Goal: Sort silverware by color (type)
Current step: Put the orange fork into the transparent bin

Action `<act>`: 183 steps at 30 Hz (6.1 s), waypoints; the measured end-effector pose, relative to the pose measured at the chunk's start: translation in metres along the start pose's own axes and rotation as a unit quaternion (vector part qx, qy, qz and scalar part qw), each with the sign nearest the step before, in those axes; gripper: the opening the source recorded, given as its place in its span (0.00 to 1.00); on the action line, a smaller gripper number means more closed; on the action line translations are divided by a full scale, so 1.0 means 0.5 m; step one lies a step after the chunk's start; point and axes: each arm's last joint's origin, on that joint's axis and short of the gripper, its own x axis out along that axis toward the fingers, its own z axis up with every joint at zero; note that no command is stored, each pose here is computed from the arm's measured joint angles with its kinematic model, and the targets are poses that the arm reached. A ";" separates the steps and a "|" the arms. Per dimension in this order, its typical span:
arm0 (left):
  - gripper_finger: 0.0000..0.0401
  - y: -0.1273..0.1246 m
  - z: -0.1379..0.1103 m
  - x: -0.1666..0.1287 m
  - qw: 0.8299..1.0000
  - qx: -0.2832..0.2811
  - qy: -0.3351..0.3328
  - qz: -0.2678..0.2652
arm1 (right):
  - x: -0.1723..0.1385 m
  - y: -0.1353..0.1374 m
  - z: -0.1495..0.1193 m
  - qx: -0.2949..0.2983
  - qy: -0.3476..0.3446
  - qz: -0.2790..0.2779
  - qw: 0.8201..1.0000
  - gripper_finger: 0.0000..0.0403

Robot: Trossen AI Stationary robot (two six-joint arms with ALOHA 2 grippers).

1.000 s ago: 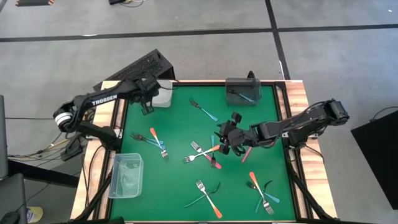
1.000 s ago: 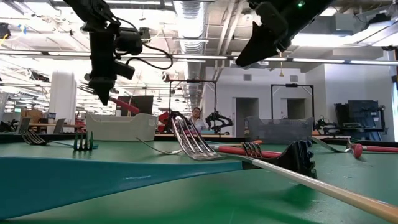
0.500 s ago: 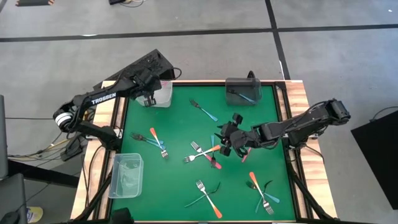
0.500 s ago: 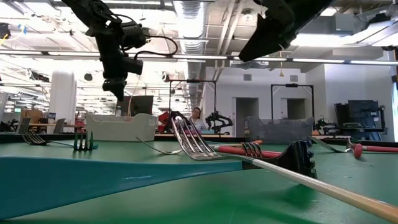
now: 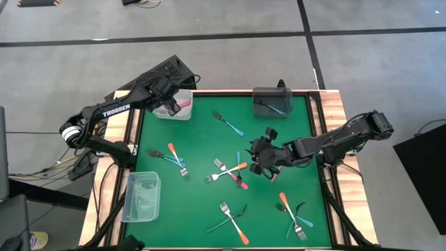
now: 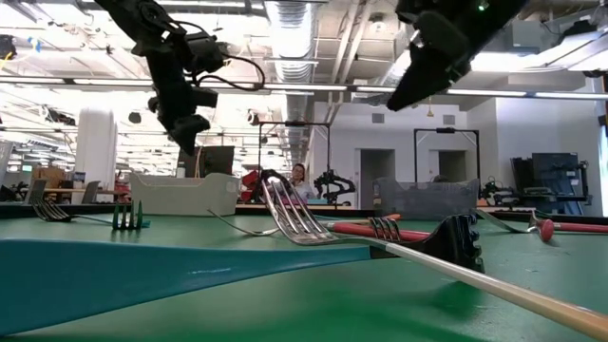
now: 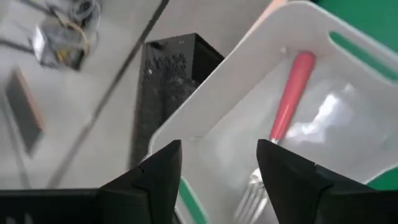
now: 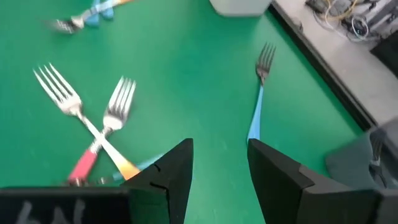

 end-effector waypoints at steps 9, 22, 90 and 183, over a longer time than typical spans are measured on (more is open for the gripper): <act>0.49 -0.067 0.020 -0.025 0.986 -0.051 -0.093 -0.130 | -0.007 -0.017 -0.044 -0.011 0.093 -0.040 0.995 0.44; 0.43 -0.242 -0.069 -0.121 0.893 -0.027 -0.317 -0.318 | 0.027 -0.003 -0.132 0.038 0.137 0.035 0.989 0.44; 0.43 -0.343 -0.188 -0.187 0.891 0.016 -0.374 -0.257 | 0.257 0.082 -0.083 -0.120 0.126 0.247 0.953 0.41; 0.00 -0.289 -0.174 -0.391 0.922 0.073 -0.202 -0.321 | 0.037 0.001 0.018 0.090 -0.196 -0.027 0.976 0.42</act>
